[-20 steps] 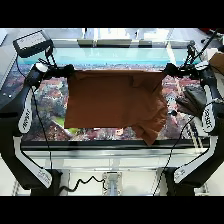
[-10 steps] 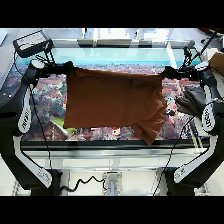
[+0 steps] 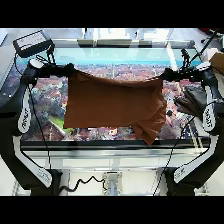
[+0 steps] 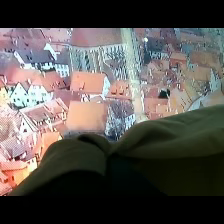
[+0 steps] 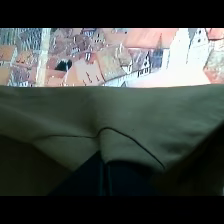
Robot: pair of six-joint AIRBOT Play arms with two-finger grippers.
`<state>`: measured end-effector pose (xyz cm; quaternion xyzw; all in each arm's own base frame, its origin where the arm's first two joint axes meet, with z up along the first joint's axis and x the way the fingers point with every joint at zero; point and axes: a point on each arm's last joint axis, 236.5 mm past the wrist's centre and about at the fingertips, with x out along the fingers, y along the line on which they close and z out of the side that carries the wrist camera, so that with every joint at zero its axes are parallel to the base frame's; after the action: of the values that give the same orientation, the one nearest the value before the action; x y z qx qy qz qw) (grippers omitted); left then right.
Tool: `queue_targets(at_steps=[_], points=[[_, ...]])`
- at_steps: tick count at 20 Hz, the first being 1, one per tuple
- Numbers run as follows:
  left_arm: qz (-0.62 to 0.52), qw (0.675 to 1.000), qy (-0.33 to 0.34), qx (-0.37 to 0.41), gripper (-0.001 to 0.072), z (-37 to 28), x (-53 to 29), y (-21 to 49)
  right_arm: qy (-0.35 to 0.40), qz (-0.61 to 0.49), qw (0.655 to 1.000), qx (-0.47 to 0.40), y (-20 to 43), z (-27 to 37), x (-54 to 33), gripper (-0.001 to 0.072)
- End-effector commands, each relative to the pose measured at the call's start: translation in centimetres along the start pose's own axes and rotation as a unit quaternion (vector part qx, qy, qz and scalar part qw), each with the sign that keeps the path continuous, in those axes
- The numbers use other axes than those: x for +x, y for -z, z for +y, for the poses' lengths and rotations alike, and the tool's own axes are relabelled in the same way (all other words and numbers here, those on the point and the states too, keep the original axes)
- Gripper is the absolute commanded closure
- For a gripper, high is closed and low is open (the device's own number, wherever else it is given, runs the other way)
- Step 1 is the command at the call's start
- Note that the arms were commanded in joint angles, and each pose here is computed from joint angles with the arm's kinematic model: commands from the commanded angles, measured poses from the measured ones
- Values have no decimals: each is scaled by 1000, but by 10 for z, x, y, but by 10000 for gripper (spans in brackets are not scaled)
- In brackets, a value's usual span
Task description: Fold the shirts.
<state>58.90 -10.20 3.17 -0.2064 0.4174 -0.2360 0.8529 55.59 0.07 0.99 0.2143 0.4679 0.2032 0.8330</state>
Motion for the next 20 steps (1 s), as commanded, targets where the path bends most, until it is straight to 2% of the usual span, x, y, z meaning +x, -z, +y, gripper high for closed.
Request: queue_targets(at_steps=[1,7,9,16,17,18,19,20], points=[[65,998,15,-1,697,1,-9,30,-25,56,998,9,27,2,-11,686],[182,983,-13,8,696,23,-28,83,-9,153,986,59,76,-20,-37,686],[209,978,-2,4,696,20,-31,96,-10,193,979,56,94,-18,-42,686],[292,956,22,-33,692,12,-37,136,-25,231,969,80,110,-7,-50,678],[295,955,23,-33,691,12,-38,137,-26,233,969,80,110,-7,-50,657],[296,954,21,-33,689,13,-38,138,-26,232,969,80,110,-7,-50,603],[295,955,19,-32,669,14,-37,137,-25,231,969,80,109,-8,-50,489],[293,956,11,-29,555,17,-37,137,-24,229,970,80,109,-8,-49,391]])
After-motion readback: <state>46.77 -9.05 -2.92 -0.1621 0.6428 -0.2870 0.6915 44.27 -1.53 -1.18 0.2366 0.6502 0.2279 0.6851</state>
